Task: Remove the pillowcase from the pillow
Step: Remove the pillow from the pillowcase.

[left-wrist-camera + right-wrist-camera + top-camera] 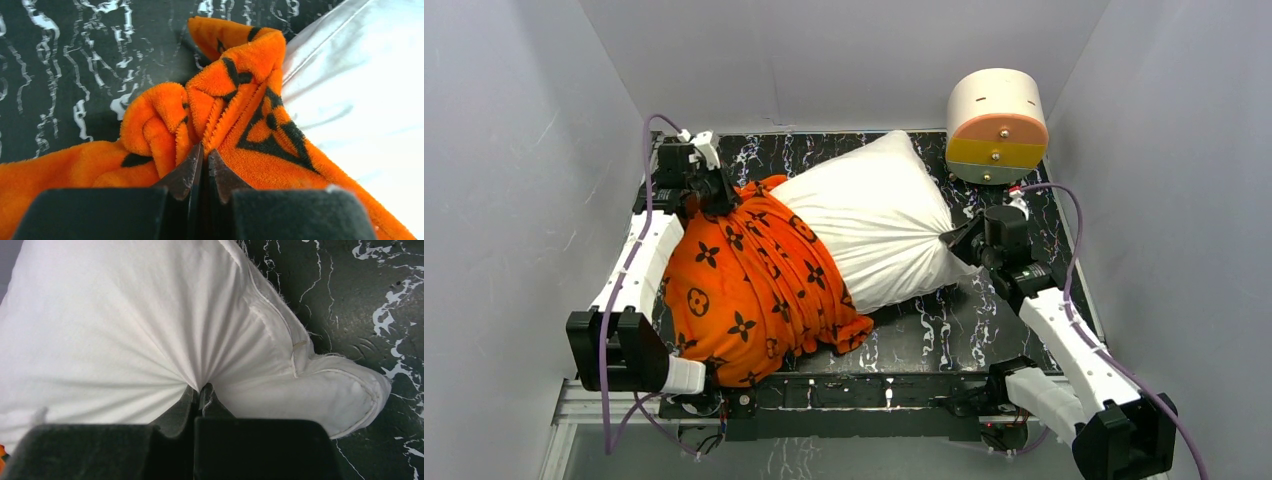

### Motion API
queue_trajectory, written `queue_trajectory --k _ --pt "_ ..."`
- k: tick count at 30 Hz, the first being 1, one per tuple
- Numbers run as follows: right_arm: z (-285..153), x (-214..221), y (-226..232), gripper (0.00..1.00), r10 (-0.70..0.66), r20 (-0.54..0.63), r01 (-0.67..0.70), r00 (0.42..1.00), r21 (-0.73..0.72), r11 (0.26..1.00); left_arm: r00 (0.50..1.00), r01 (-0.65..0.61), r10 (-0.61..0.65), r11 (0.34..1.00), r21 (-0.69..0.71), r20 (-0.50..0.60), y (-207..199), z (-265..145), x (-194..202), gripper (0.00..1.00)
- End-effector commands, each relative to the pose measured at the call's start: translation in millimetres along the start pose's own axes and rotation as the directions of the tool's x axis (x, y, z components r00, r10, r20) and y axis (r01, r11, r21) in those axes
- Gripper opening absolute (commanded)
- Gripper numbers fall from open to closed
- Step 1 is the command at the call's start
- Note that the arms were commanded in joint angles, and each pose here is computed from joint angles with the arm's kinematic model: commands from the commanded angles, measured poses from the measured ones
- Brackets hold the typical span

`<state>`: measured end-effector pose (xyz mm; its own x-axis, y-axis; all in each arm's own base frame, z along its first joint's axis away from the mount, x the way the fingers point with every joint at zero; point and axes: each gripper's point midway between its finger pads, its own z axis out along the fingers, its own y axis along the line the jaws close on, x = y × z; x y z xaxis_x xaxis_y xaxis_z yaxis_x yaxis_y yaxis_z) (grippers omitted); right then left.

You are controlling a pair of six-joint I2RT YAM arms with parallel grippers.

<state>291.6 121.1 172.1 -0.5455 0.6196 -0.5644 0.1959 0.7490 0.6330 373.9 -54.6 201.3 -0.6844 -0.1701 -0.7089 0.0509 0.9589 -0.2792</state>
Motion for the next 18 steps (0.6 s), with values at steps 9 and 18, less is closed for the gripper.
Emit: queue_trajectory --k 9,18 --pt "-61 -67 -37 0.0 -0.039 0.313 -0.016 0.949 0.174 0.985 0.988 -0.127 0.15 0.916 0.38 -0.031 -104 25 -53 0.67" --pt "-77 -60 17 0.55 -0.132 0.218 0.146 0.967 -0.05 0.988 0.97 -0.239 0.217 0.934 0.266 0.109 -110 -23 -70 0.86"
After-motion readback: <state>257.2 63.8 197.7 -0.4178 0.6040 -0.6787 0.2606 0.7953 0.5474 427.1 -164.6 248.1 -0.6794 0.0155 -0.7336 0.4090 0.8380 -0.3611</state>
